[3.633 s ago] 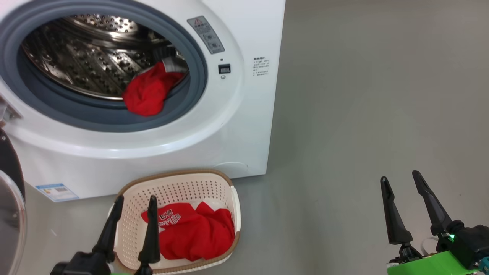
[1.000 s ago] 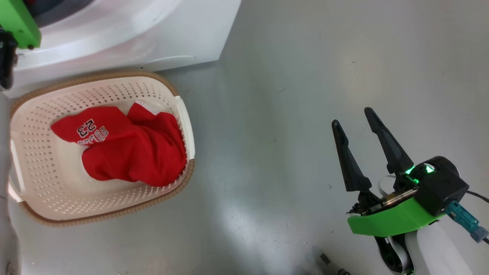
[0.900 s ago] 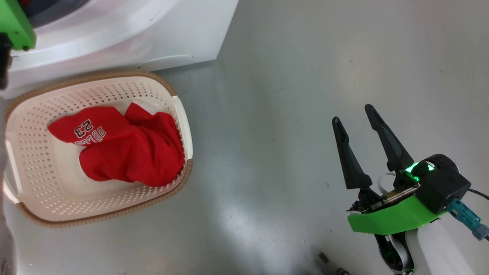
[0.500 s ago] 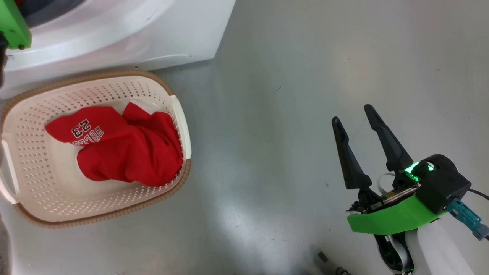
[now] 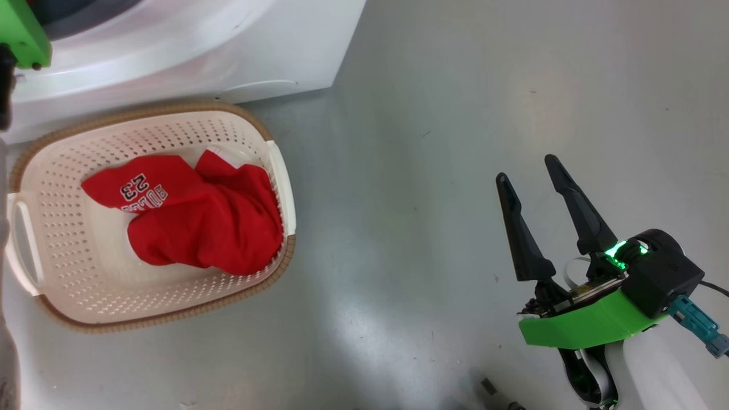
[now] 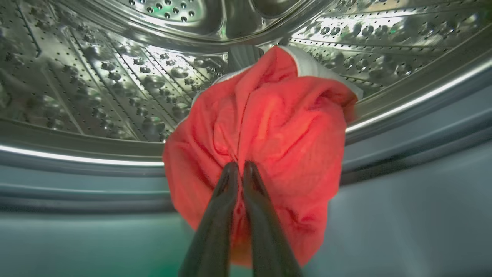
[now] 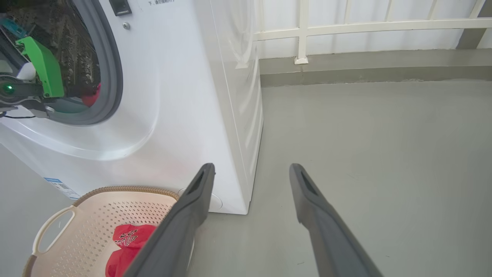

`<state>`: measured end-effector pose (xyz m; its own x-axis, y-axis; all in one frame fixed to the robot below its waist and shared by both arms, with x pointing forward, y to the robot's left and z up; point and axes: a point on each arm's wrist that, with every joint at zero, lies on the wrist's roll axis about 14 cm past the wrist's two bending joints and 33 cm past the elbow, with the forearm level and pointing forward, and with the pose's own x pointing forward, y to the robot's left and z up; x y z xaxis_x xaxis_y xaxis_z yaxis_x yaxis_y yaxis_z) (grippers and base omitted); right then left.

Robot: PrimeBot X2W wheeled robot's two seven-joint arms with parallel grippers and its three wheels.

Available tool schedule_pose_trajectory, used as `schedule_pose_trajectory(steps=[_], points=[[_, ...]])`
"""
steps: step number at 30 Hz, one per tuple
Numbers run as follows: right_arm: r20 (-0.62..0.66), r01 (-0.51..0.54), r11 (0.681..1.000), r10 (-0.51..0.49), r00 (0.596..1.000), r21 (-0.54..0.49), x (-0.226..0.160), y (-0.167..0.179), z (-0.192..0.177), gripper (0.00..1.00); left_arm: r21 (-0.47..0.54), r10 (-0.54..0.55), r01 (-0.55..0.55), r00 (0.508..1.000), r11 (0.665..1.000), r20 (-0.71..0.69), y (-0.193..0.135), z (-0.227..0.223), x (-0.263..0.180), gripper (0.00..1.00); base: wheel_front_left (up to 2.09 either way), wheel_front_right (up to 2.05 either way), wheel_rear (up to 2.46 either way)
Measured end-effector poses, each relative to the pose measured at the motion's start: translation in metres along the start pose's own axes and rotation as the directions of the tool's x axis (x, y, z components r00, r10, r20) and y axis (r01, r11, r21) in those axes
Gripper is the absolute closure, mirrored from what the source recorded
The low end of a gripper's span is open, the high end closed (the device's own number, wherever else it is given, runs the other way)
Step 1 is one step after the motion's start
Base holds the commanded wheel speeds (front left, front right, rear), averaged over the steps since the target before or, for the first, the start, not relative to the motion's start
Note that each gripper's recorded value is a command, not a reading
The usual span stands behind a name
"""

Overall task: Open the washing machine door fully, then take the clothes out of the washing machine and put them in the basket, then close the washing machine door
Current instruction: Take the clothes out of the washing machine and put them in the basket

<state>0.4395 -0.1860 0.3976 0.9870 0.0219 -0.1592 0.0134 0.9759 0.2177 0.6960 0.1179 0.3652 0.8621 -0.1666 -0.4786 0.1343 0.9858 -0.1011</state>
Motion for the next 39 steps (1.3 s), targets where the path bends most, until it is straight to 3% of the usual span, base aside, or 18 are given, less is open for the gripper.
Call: schedule_pose_trajectory(steps=[9,26,39], points=[[0.019,-0.021,1.0,0.021,1.0,0.009,0.002,0.008,0.006,0.0,0.018,-0.017,0.014,0.983,1.0,0.184,0.001,0.034,-0.015,1.0,0.0,0.0,0.0],[0.085,-0.07,0.997,0.068,0.994,0.02,-0.001,0.025,0.031,0.0,0.037,-0.069,0.06,0.945,0.997,0.32,-0.008,0.043,-0.064,1.0,0.0,0.0,0.0],[0.128,-0.074,0.997,0.071,0.989,0.02,-0.01,0.028,0.049,0.0,0.041,-0.101,0.093,0.885,0.995,0.454,-0.018,0.053,-0.114,1.0,0.0,0.0,0.0]])
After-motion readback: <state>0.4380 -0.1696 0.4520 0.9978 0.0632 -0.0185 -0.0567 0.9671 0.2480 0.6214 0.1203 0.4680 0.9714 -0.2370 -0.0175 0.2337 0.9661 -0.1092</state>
